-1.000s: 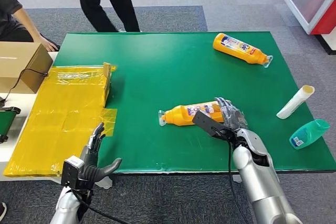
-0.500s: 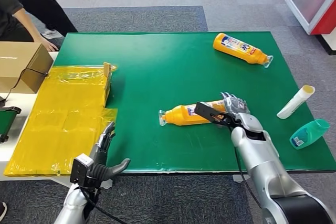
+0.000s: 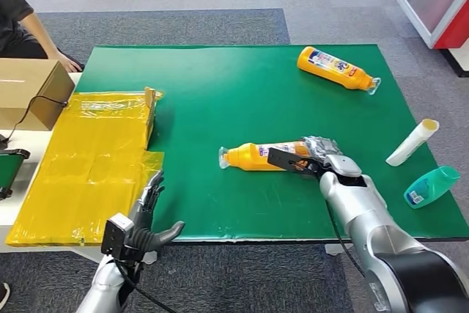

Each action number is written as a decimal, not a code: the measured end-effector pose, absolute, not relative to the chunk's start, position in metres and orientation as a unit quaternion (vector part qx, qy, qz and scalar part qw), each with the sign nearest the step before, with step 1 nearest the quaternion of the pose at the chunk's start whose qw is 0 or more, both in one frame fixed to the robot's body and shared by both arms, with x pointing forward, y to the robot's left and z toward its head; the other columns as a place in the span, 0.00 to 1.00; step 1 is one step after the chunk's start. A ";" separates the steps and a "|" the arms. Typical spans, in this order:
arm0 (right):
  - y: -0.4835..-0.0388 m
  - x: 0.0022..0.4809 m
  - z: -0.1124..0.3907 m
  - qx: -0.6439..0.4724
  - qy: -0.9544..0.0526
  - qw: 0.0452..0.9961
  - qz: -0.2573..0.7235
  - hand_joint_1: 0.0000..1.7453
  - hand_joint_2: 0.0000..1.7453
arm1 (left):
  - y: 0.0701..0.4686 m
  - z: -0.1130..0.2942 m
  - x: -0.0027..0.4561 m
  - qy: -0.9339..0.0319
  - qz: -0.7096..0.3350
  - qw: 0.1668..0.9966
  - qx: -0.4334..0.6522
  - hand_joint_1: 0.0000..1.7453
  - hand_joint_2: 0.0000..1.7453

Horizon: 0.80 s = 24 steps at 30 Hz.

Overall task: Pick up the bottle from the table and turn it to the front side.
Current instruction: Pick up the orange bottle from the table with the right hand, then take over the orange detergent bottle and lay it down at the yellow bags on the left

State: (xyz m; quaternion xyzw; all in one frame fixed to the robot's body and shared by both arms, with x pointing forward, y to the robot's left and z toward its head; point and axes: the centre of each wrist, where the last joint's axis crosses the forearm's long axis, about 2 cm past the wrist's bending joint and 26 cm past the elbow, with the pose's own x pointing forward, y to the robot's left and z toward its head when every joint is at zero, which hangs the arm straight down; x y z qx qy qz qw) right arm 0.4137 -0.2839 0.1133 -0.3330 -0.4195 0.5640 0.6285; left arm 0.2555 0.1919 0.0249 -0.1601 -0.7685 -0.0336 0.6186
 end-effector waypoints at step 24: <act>-0.135 0.296 0.117 -0.091 -0.742 0.545 0.380 1.00 1.00 | 0.230 0.056 0.267 -0.760 0.069 0.573 -0.297 0.00 1.00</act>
